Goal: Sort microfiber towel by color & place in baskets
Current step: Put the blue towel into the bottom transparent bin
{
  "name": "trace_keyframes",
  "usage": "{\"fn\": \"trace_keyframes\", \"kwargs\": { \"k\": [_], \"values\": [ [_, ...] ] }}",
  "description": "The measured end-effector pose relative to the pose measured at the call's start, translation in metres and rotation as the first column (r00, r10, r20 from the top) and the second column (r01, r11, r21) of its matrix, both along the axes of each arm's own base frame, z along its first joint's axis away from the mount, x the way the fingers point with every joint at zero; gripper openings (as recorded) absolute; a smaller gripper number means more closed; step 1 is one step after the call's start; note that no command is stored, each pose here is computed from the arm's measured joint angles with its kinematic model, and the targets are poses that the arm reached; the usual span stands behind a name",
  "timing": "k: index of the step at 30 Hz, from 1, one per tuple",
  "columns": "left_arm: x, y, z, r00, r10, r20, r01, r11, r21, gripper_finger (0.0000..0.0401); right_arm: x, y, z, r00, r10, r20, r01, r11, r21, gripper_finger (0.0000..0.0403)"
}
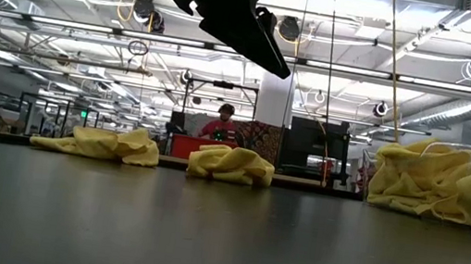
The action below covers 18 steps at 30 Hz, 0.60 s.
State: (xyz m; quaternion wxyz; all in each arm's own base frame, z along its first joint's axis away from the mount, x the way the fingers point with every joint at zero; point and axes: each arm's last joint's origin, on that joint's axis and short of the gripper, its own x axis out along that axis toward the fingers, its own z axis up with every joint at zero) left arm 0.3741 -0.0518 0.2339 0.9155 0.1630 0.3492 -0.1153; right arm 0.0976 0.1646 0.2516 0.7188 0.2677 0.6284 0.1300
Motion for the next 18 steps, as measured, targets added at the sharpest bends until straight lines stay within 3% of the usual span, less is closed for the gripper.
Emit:
{"fn": "trace_keyframes", "kwargs": {
  "k": [6, 18],
  "values": [
    [0.000, 0.000, 0.000, 1.000, 0.001, 0.001, -0.001, 1.000, -0.001, 0.0255, -0.010, -0.016, 0.020, 0.999, -0.044, 0.032, 0.040, 0.993, 0.114, 0.0190],
    [0.000, 0.000, 0.000, 1.000, 0.000, 0.001, 0.000, 1.000, 0.000, 0.0255, -0.023, -0.042, 0.043, 0.977, -0.077, 0.198, 0.034, 0.977, 0.210, 0.0167]
  ]
}}
